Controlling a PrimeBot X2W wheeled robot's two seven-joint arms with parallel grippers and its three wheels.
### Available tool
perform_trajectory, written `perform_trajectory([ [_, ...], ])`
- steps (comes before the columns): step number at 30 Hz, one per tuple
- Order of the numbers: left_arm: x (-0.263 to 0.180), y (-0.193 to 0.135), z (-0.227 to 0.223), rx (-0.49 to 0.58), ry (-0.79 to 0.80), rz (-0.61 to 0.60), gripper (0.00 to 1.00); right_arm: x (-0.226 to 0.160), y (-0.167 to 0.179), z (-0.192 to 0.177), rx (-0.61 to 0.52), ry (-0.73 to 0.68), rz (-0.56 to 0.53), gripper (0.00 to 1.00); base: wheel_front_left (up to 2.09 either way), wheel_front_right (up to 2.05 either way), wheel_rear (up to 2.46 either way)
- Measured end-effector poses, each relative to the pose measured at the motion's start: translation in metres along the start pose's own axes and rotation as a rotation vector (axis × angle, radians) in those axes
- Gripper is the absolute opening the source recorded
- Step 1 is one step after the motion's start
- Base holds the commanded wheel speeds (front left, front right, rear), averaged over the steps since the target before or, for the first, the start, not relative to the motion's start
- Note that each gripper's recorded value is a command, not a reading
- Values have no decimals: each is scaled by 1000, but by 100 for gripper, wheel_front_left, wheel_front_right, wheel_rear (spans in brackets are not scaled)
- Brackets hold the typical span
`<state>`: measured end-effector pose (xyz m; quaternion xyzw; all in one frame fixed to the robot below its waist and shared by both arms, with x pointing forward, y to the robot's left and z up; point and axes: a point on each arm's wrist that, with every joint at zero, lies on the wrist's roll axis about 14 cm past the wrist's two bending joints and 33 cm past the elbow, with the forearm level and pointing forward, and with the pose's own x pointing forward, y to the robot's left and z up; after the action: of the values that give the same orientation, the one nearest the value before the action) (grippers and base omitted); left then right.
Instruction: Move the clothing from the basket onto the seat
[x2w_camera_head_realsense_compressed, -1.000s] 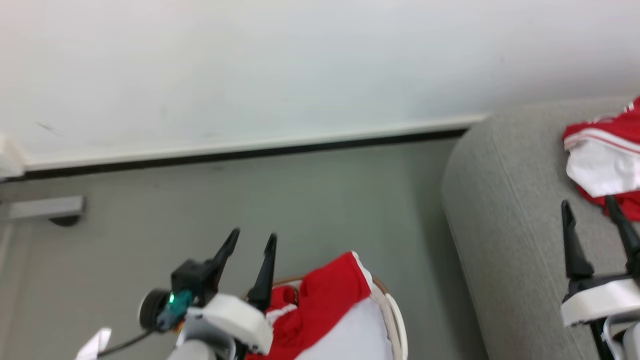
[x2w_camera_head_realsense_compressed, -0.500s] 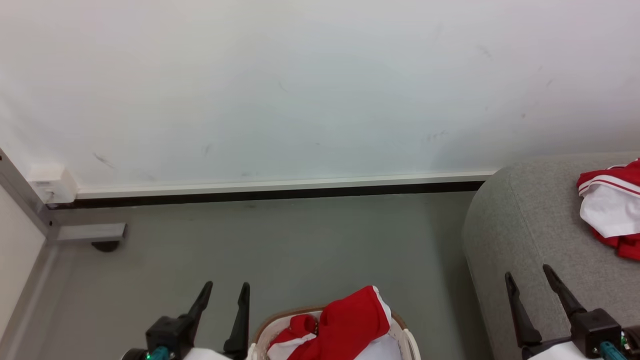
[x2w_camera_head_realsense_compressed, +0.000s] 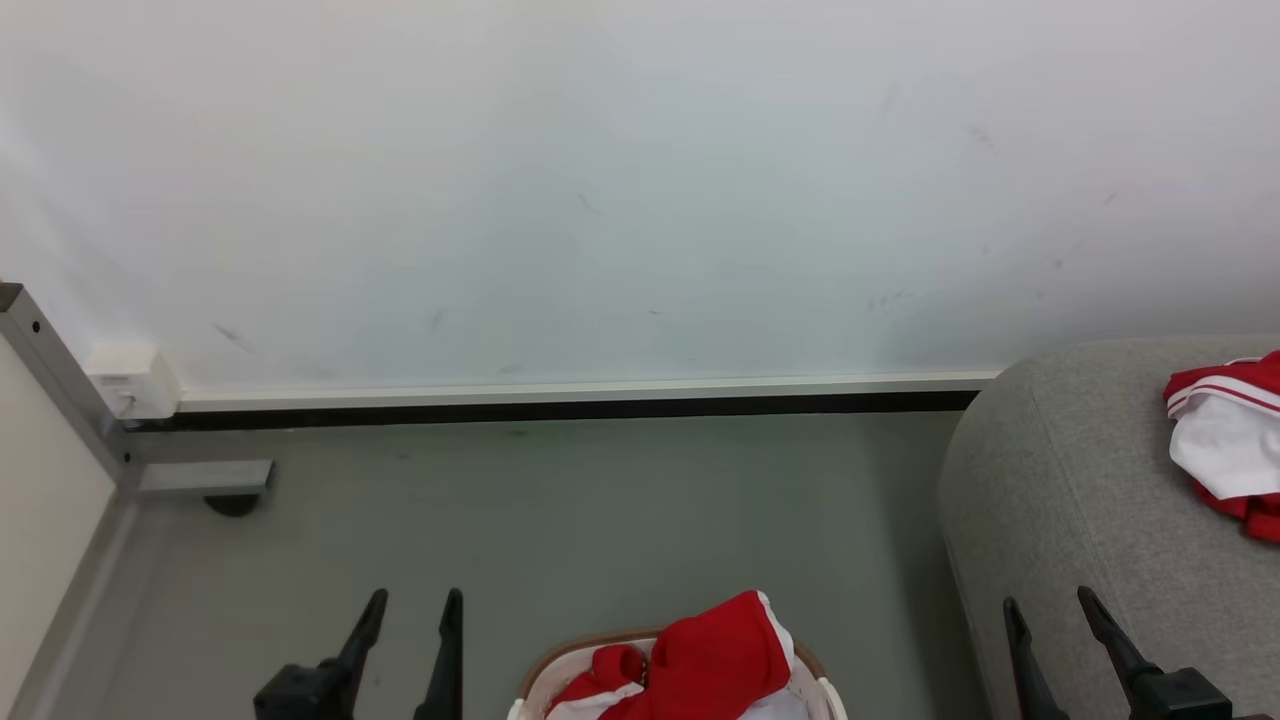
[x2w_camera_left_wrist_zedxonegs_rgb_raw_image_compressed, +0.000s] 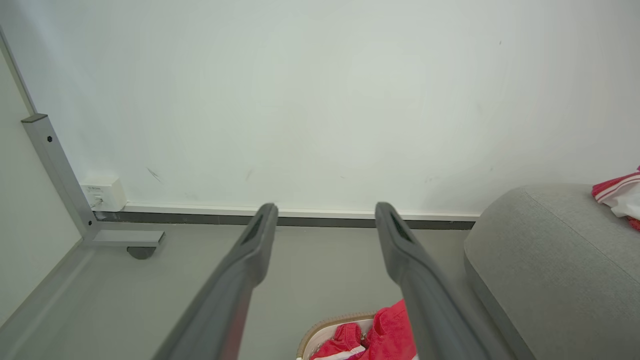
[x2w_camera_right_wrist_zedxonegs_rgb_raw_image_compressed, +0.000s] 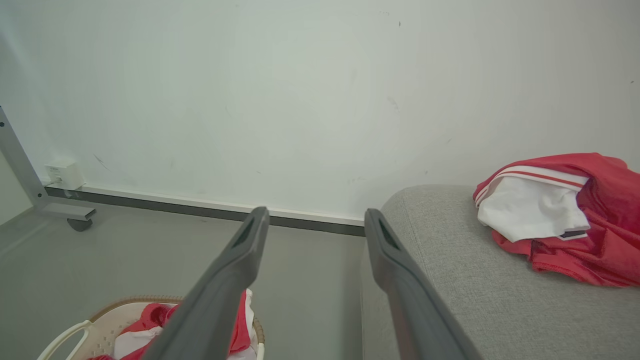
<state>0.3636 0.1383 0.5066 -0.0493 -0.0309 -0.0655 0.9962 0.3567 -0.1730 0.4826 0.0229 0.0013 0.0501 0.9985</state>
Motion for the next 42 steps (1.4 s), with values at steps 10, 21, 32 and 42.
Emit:
perform_trajectory([
  [10,-3,4,-2,-3,0,8,100,1,3,-1,11,1,2,100,0,0,0],
  [21,0,0,-10,-6,22,-10,100,1,-1,-5,15,12,-13,100,0,0,0],
  [32,26,-41,-63,17,191,-171,100,18,-15,-5,14,16,-49,100,0,0,0],
  [42,68,-110,-146,103,475,-451,100,53,-33,-14,33,30,-90,100,0,0,0],
])
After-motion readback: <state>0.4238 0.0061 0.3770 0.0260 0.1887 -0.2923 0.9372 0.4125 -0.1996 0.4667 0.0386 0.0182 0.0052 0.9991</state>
